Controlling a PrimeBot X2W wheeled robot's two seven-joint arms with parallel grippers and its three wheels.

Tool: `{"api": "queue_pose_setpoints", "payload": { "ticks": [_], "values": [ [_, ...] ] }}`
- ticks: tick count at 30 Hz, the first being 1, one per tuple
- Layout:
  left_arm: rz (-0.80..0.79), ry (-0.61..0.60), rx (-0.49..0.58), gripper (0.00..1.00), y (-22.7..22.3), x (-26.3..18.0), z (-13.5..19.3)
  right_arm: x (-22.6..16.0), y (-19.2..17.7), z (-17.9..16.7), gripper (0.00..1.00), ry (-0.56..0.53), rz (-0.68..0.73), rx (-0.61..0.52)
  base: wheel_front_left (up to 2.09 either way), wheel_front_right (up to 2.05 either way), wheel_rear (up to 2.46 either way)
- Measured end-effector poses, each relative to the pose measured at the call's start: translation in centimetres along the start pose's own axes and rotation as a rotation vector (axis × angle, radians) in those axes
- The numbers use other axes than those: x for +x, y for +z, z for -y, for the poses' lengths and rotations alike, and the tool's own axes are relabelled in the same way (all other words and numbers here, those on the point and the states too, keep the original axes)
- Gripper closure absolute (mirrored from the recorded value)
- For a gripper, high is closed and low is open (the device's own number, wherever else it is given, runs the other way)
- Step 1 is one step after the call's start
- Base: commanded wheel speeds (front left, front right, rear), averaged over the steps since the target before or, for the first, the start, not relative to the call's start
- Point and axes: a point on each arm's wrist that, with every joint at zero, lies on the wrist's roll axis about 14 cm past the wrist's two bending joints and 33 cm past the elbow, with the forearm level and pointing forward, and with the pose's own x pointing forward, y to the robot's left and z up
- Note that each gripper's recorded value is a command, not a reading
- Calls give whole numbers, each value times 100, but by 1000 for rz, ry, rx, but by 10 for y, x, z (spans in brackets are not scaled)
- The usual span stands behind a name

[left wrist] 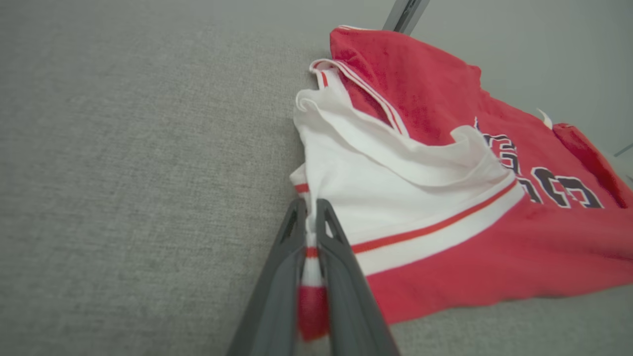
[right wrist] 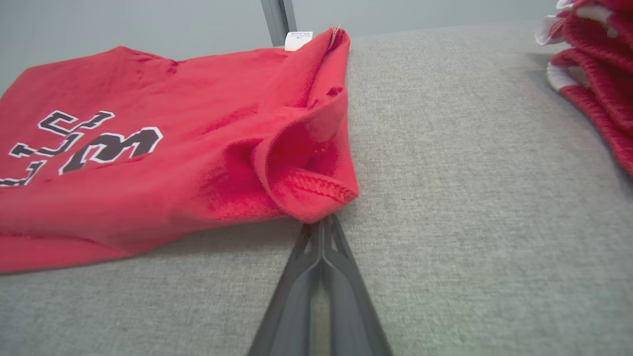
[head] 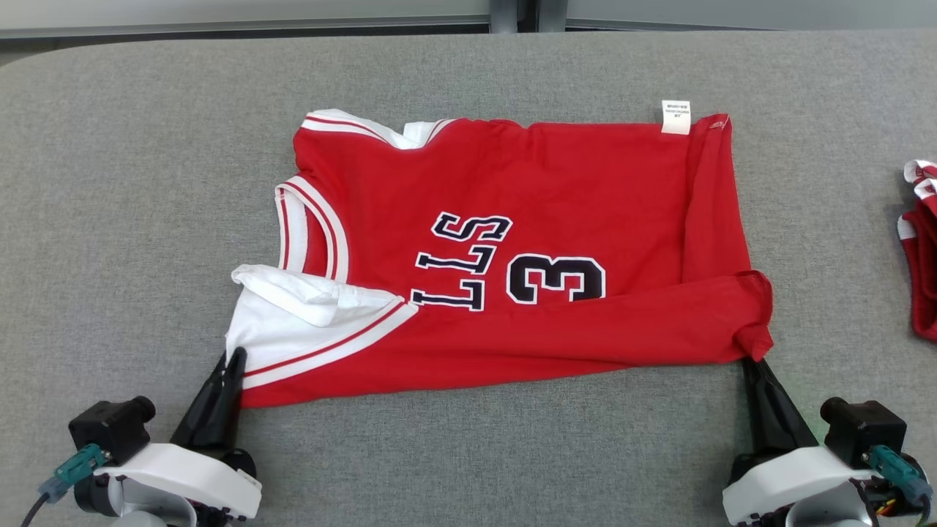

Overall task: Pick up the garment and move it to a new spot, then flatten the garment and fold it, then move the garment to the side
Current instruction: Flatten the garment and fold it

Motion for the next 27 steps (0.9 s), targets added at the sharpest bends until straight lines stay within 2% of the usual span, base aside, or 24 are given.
{"api": "queue_pose_setpoints", "payload": {
  "ticks": [4,14,27],
  "values": [
    [46,2,12,100,16,-5,-2,-9,3,-3,100,5,7,-2,0,0,0],
    [42,7,23,100,26,-26,-1,-40,7,-7,100,4,9,6,0,0,0],
    [33,-7,6,100,25,-34,11,-51,24,-3,100,-13,57,3,0,0,0]
  ]
}}
